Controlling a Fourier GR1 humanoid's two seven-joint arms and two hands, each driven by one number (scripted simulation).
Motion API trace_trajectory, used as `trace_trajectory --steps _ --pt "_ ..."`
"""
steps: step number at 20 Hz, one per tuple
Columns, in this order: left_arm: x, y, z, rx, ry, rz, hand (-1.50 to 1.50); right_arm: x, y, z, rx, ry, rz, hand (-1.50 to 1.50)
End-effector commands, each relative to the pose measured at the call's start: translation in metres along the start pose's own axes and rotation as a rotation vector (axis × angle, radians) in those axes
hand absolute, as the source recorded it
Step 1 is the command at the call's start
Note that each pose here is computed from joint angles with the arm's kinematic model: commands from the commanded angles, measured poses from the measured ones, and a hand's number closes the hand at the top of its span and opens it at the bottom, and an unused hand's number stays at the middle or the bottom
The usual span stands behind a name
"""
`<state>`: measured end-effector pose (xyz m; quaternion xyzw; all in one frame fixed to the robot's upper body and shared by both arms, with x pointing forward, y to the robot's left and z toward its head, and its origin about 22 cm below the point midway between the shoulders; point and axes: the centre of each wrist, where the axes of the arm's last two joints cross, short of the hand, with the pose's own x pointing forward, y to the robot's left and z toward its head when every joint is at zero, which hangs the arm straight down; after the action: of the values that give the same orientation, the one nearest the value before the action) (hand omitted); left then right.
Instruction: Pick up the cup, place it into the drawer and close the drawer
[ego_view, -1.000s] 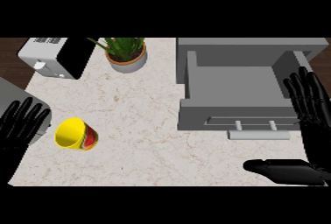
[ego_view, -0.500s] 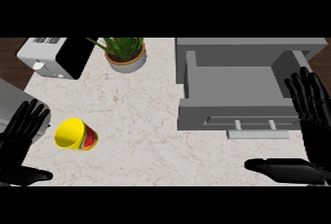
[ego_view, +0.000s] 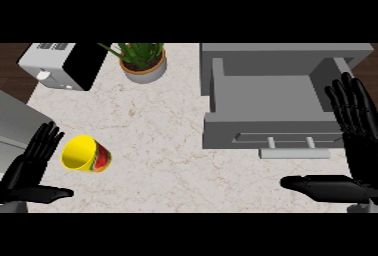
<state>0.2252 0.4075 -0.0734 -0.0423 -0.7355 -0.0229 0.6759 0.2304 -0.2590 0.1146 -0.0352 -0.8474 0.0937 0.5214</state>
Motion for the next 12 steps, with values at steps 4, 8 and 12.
trace_trajectory --steps 4,8,12 --pt "-0.040 0.002 0.011 0.022 -0.026 0.011 -1.50 0.003 -0.003 -0.009 0.010 0.001 -0.011 -1.50" --pt "-0.038 0.022 0.023 0.034 -0.025 0.028 -1.50 0.013 -0.003 0.011 0.008 0.000 -0.004 -1.50" --pt "-0.039 0.019 0.008 0.030 -0.039 0.045 -1.50 0.009 -0.002 -0.013 0.025 0.001 -0.038 -1.50"
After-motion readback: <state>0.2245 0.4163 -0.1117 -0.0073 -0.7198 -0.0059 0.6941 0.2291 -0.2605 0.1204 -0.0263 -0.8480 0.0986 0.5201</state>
